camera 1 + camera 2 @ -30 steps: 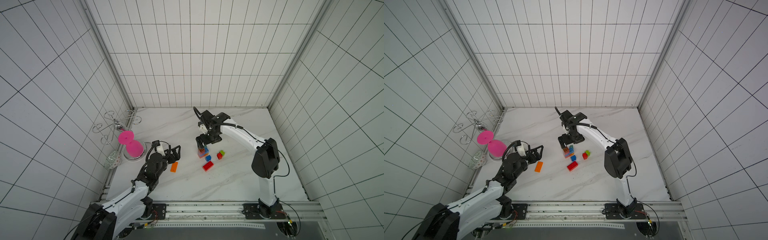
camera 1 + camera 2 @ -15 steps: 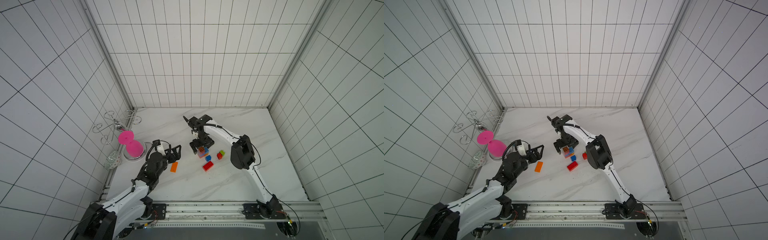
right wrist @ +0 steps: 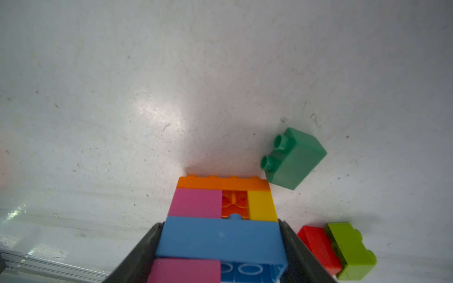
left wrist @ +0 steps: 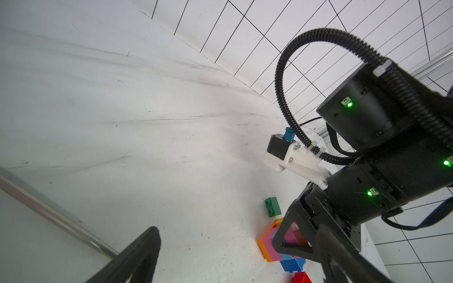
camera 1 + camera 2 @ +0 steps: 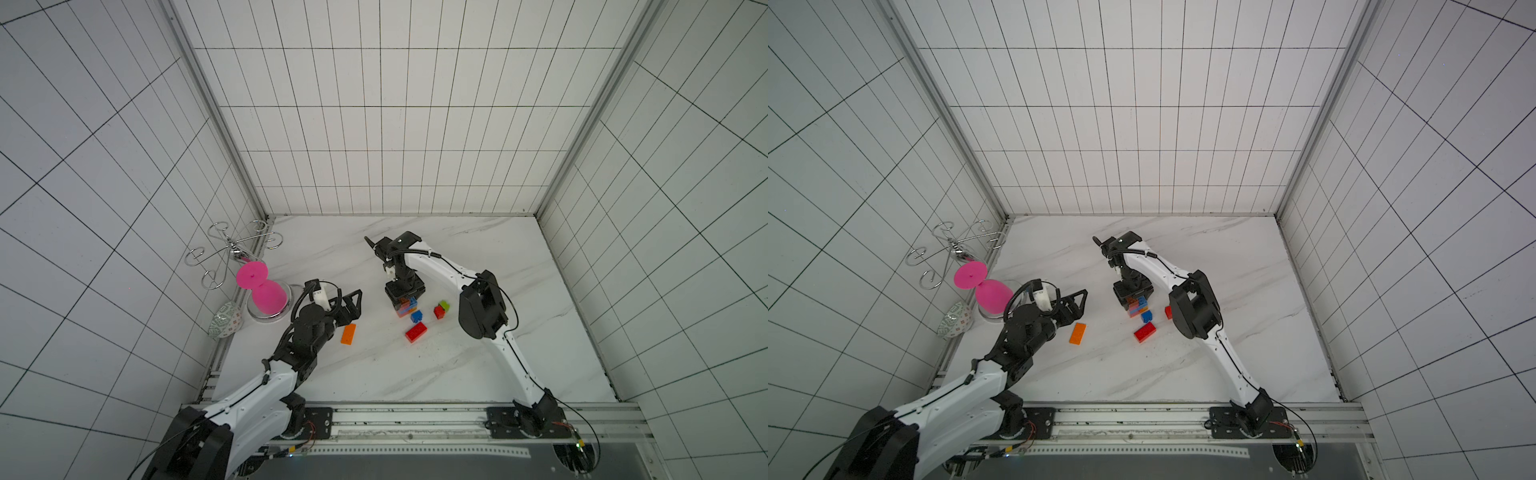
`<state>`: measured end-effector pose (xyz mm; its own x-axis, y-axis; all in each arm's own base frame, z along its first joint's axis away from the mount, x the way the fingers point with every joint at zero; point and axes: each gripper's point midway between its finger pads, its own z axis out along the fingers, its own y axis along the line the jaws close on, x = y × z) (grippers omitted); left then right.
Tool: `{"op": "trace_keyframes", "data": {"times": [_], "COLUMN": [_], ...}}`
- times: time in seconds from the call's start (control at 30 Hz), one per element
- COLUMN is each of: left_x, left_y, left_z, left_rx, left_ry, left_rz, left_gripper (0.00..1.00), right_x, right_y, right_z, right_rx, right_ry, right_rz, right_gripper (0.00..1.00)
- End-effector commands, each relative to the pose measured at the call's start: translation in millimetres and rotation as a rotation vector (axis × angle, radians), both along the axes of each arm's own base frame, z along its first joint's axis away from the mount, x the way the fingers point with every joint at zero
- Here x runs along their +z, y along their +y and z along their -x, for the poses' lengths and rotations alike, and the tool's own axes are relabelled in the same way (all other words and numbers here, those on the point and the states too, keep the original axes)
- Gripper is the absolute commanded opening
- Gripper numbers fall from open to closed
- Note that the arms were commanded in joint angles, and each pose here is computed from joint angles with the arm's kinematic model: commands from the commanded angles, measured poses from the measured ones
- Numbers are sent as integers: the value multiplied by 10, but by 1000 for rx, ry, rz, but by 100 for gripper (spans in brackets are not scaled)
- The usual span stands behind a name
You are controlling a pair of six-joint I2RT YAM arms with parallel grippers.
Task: Assemble the letter p with lego
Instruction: Pick up the lego brick from the center of the board, then place the lego brick at the center of the board.
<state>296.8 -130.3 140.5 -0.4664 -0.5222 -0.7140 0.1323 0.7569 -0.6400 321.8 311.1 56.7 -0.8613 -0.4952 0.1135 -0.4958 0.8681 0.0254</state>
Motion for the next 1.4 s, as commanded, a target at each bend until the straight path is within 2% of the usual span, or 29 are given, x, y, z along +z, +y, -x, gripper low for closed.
{"op": "trace_keyframes", "data": {"times": [0.0,0.23,0.4,0.77,1.13,1.23,1.37], "left_x": [169,172,165,138,132,137,140], "left_y": [-4,0,2,-8,-20,-17,-20], "left_z": [-50,-44,-42,-54,-56,-55,-52], "left_rx": [6,6,6,1,-5,-4,-5], "left_ry": [-40,-45,-46,-40,-38,-39,-40], "left_rz": [19,18,14,7,5,5,6], "left_gripper": [98,98,98,98,98,98,98], "right_x": [268,824,894,440,16,-38,14], "right_y": [-28,-141,-429,-1101,-1273,-1279,-1258], "right_z": [-12,-186,-340,-465,-661,-676,-666], "right_rx": [-10,-53,-124,-224,-273,-275,-275], "right_ry": [-56,-242,-302,-91,6,24,29], "right_rz": [-2,-86,-125,-48,-37,-32,-50], "right_gripper": [51,50,48,48,49,53,67]}}
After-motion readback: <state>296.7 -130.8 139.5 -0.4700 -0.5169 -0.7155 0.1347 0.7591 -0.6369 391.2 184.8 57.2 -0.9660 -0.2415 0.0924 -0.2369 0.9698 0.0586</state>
